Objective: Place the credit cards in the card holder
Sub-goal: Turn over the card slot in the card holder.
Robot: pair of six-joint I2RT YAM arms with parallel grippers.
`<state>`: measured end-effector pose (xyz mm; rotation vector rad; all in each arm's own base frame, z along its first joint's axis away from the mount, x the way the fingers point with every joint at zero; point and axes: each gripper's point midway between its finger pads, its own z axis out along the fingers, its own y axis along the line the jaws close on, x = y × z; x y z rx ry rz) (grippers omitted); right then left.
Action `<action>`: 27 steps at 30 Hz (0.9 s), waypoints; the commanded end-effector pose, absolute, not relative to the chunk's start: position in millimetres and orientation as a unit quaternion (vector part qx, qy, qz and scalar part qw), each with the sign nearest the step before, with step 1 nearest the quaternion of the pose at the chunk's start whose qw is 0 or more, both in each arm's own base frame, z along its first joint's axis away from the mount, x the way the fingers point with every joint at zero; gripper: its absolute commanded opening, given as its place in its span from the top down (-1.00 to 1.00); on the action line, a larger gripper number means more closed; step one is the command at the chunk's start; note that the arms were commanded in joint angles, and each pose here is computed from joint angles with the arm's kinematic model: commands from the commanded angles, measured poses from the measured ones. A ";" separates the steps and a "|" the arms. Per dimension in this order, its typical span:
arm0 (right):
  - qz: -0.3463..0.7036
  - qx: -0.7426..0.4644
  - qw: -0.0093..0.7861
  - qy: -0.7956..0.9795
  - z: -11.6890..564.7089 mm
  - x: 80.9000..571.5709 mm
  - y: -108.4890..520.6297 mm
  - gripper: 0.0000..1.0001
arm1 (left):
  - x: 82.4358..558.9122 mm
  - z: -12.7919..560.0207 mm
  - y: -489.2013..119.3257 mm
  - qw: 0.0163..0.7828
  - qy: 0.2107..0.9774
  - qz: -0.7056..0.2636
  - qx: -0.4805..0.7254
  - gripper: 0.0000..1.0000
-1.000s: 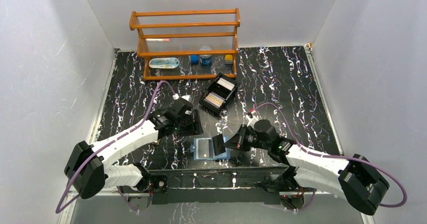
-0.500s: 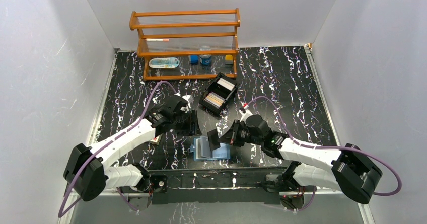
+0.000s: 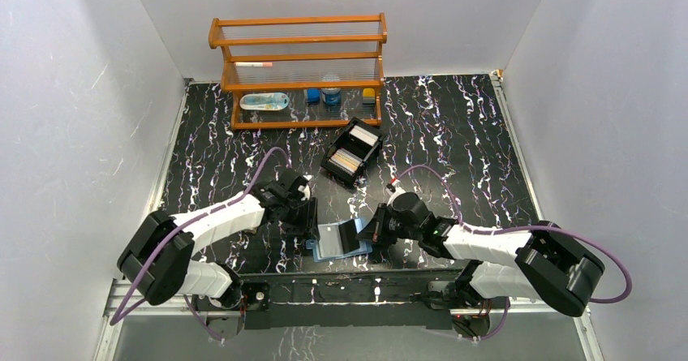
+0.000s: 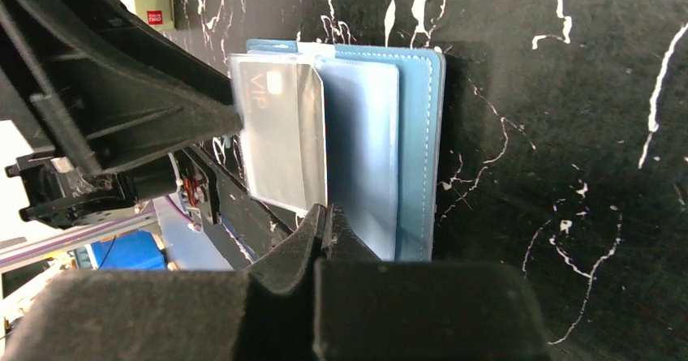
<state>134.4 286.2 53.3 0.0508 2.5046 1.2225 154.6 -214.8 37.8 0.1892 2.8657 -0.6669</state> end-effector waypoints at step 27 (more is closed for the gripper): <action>0.482 0.001 0.174 0.859 59.6 125.4 293.3 1.00 | 164.9 66.0 -218.3 0.147 0.955 -0.248 0.066 -0.13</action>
